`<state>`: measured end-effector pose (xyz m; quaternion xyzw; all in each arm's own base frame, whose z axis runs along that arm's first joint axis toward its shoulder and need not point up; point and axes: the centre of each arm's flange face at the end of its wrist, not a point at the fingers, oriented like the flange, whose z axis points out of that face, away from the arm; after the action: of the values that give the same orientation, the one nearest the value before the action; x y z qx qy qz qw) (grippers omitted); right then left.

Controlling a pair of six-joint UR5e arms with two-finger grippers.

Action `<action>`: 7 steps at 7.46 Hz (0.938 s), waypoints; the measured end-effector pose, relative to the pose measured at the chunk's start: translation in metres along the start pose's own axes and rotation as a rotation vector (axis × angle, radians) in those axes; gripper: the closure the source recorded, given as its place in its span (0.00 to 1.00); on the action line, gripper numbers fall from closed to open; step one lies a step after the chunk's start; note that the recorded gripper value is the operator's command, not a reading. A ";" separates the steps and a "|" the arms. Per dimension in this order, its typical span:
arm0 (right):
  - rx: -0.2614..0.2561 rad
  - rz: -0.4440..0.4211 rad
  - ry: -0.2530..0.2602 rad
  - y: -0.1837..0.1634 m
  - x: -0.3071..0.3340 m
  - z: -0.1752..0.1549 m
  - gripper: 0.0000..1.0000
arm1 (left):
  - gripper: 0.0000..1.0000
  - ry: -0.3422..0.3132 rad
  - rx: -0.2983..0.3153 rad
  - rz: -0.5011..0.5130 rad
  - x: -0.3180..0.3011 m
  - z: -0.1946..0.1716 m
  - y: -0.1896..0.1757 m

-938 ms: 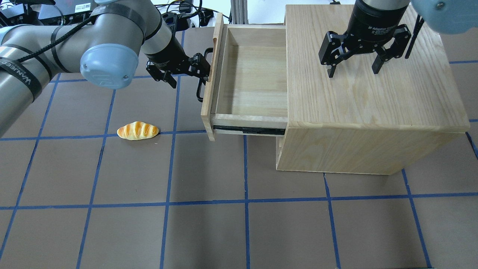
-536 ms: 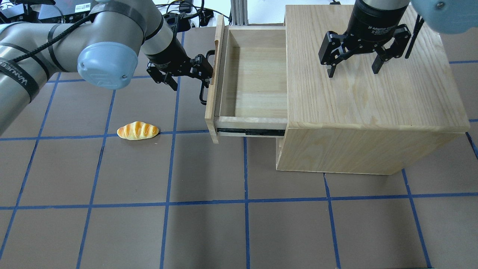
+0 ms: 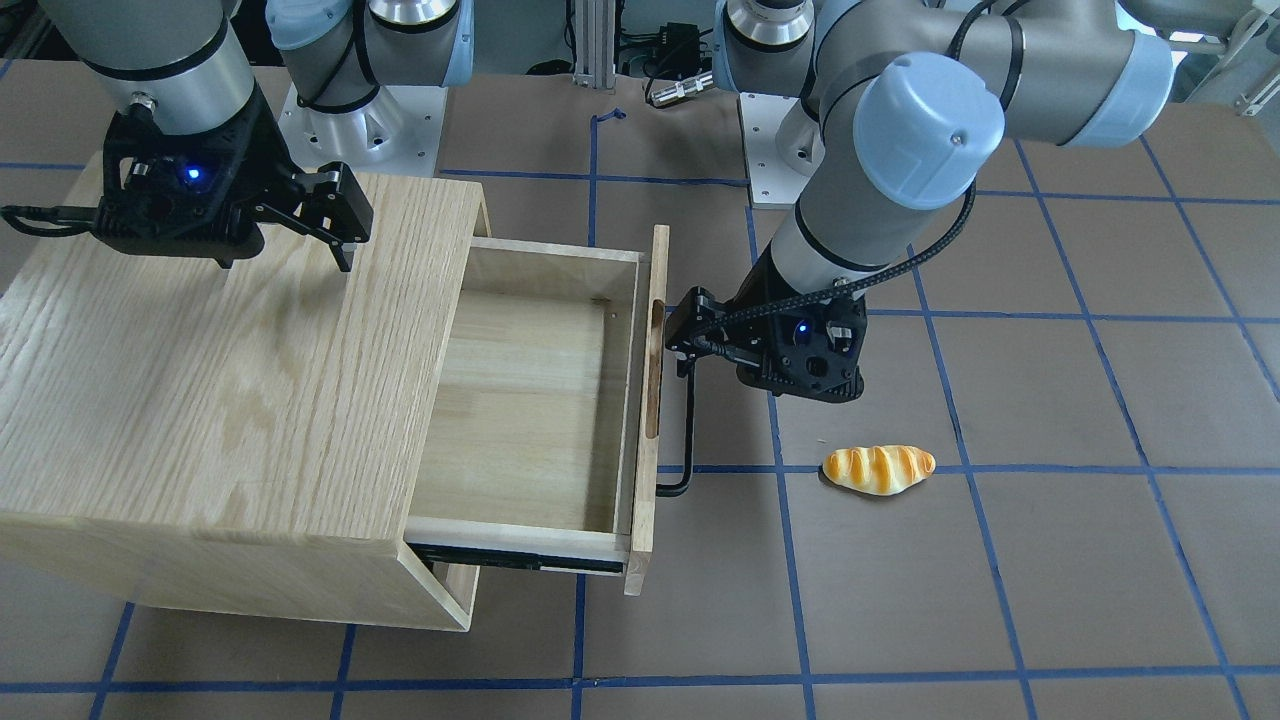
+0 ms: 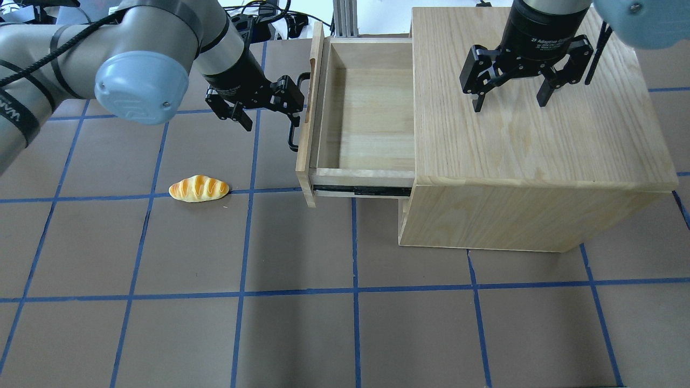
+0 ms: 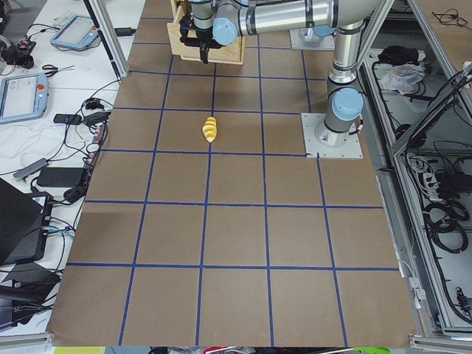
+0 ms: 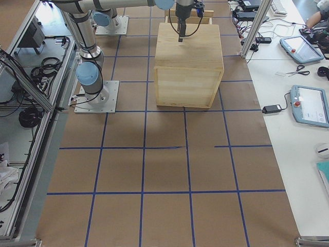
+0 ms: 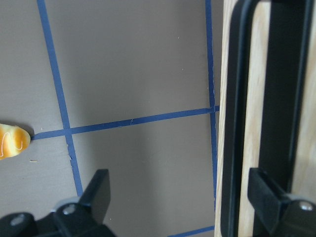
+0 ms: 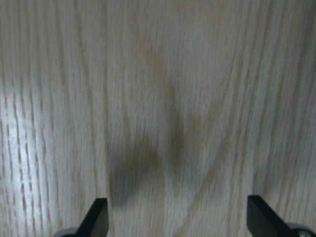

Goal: Open upper drawer

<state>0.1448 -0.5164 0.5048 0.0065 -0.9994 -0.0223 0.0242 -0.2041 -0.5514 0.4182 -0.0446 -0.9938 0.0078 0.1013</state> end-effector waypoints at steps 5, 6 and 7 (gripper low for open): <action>0.000 0.001 0.000 0.000 0.001 0.000 0.00 | 0.00 -0.166 0.043 0.024 -0.063 -0.105 0.049; 0.000 0.001 0.000 0.000 0.001 0.000 0.00 | 0.00 -0.195 0.062 0.023 -0.061 -0.123 0.061; 0.000 0.001 0.000 0.000 0.001 0.000 0.00 | 0.00 -0.219 0.071 0.007 -0.060 -0.132 0.069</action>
<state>0.1443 -0.5166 0.5050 0.0060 -0.9994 -0.0221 0.0242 -0.1129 -0.4875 0.5340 -0.0436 -0.9979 0.0483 -0.0066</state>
